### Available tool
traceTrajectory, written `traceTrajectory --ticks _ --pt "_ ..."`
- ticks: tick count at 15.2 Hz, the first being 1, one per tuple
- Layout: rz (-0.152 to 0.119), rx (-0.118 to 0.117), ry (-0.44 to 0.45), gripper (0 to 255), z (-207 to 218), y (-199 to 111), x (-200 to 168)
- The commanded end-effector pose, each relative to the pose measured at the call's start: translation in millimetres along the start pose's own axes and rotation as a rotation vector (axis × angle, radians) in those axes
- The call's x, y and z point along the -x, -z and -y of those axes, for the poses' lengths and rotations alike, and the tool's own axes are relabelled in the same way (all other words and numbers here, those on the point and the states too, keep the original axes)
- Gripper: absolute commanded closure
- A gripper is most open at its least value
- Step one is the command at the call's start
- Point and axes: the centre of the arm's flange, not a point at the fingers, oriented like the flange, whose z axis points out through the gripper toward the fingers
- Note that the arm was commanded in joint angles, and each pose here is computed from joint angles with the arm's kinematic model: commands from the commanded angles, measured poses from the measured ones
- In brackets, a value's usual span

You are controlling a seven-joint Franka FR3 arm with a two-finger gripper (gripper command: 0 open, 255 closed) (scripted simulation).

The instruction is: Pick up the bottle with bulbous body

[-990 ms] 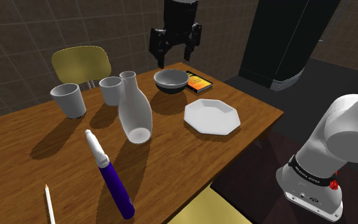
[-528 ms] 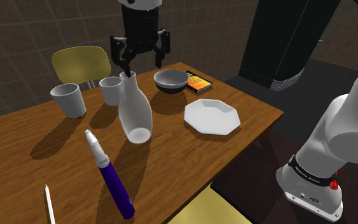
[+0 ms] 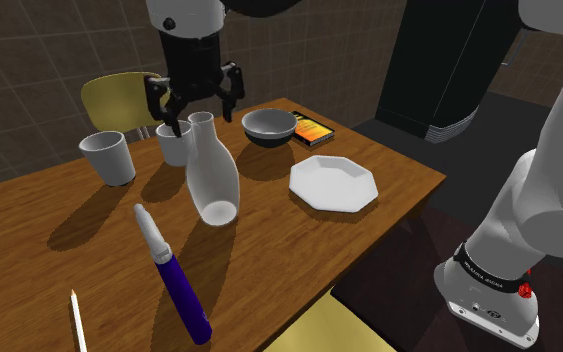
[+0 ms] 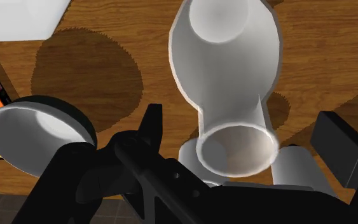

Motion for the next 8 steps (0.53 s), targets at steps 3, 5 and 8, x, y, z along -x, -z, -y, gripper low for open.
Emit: traceTrajectory --ticks 3,5,8 --pt "0.0 0.0 0.0 0 -0.4 -18.6 2.6" --pt "0.0 0.0 0.0 255 -0.6 -18.3 3.0" --pt "0.0 0.0 0.0 255 -0.8 -18.2 2.9"
